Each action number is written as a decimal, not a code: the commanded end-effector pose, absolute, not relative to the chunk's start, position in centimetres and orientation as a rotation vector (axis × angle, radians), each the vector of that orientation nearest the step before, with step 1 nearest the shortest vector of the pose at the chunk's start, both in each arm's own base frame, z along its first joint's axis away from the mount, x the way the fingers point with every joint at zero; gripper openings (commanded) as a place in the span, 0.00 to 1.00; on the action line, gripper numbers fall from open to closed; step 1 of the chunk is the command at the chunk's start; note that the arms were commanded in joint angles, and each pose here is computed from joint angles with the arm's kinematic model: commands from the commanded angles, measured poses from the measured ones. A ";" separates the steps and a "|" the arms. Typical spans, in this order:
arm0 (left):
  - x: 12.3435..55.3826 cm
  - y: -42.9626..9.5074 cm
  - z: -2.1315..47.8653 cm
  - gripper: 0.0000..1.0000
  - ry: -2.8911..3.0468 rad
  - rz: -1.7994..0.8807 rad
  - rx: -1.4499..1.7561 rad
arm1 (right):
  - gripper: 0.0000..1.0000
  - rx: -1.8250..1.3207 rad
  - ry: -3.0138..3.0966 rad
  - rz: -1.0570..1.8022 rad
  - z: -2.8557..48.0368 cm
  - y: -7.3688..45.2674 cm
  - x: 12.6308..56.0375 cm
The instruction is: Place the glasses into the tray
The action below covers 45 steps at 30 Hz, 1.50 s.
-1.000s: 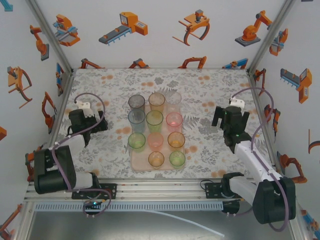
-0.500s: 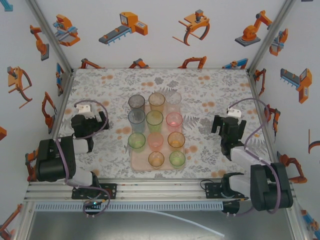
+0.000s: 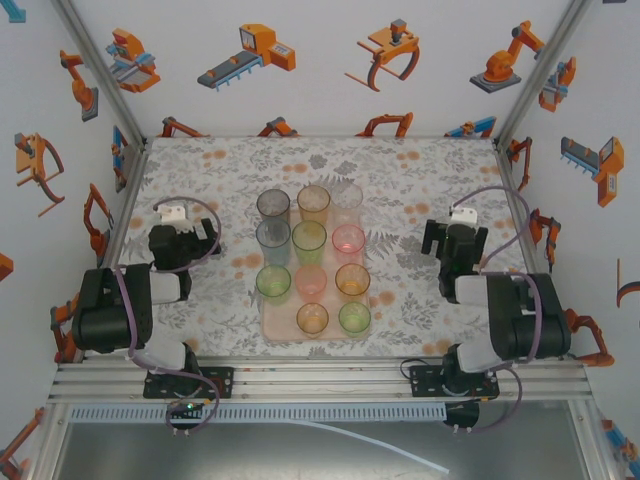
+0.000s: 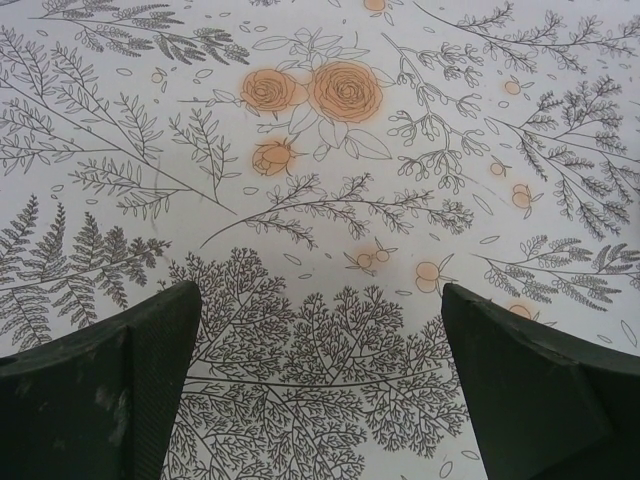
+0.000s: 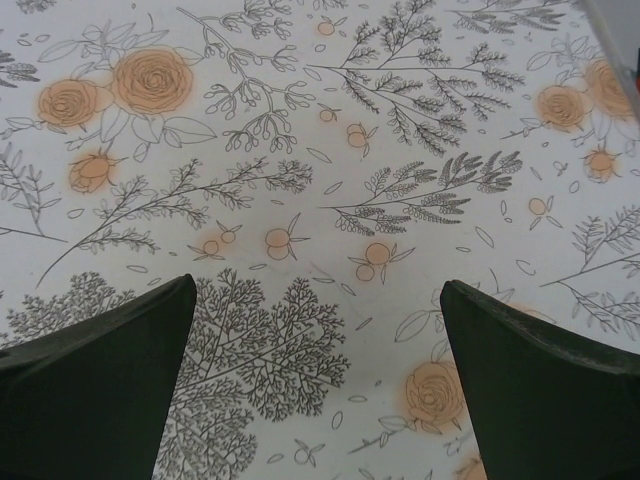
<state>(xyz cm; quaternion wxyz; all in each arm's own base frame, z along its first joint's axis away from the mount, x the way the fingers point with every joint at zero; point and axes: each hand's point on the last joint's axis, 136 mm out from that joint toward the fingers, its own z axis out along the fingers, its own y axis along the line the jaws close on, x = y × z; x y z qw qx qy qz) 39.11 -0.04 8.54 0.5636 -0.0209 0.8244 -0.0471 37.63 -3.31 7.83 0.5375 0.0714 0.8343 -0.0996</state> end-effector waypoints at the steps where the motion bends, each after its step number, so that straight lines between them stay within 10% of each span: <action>1: 39.7 0.1 8.8 0.97 1.951 -0.065 -0.050 | 0.99 0.227 1.922 -0.181 8.9 -4.3 38.7; 45: 39.8 0.0 8.9 0.97 1.955 -0.033 -0.040 | 0.99 0.181 1.915 -0.144 9.0 -3.7 39.0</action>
